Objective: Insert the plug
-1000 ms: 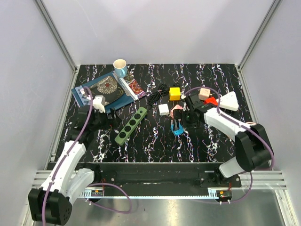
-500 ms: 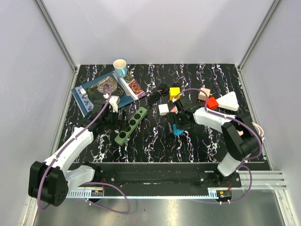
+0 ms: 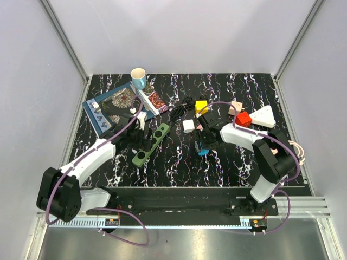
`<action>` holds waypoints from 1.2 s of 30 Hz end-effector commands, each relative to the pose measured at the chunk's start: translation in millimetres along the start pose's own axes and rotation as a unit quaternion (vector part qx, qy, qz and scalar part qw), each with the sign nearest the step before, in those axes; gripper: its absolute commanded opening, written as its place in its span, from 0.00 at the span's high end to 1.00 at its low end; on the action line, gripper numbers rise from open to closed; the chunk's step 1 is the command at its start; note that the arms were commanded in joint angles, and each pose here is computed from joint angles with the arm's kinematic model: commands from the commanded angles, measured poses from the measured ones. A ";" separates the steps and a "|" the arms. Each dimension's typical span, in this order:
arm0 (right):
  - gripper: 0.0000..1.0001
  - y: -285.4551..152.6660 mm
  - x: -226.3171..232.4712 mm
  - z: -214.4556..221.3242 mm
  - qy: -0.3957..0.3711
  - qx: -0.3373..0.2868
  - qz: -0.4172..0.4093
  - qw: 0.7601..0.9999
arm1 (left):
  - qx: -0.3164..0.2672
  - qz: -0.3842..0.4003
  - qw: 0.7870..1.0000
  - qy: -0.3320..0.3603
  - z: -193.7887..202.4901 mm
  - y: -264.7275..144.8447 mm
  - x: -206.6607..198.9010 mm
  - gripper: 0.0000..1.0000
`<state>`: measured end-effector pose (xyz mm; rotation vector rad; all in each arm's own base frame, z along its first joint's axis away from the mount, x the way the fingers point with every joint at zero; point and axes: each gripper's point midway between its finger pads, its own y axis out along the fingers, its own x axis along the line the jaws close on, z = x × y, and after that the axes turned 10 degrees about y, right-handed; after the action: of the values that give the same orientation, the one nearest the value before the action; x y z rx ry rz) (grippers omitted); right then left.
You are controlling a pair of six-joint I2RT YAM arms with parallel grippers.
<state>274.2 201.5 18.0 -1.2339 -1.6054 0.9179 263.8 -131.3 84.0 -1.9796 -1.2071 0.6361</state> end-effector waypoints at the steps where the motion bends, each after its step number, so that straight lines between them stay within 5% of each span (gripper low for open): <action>1: 0.34 -2.2 -0.6 0.7 0.002 -0.003 0.016 1.000 | -0.022 -0.004 1.000 0.020 -25.7 1.7 -4.2 0.01; 11: 0.70 -20.2 -0.1 2.8 0.006 -0.020 0.003 1.000 | 0.040 -0.043 0.998 0.035 -14.5 30.9 -8.0 0.01; 14: 0.74 -28.2 2.5 0.5 0.005 -0.030 -0.007 1.000 | 0.051 -0.086 0.994 0.031 -14.9 36.7 6.5 0.01; 22: 0.79 -50.8 6.7 -5.1 0.009 -0.063 -0.029 0.998 | 0.098 -0.054 0.993 0.035 -3.9 58.1 -7.2 0.04; 26: 0.81 -68.8 11.1 -10.7 0.018 -0.090 -0.045 0.995 | 0.103 -0.050 0.993 0.032 -0.8 60.5 -20.4 0.28; 32: 0.85 -95.5 17.1 -16.7 0.039 -0.128 -0.072 0.988 | 0.091 -0.020 0.995 -0.021 -15.1 65.6 -69.1 0.47; 36: 0.85 -107.3 18.6 -17.7 0.059 -0.147 -0.086 0.984 | 0.100 -0.020 0.992 -0.070 -10.8 70.4 -109.1 0.51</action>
<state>255.9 193.1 108.8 -1.2827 -1.7522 0.6085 261.3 -207.0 27.8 -1.7205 -1.1070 0.7051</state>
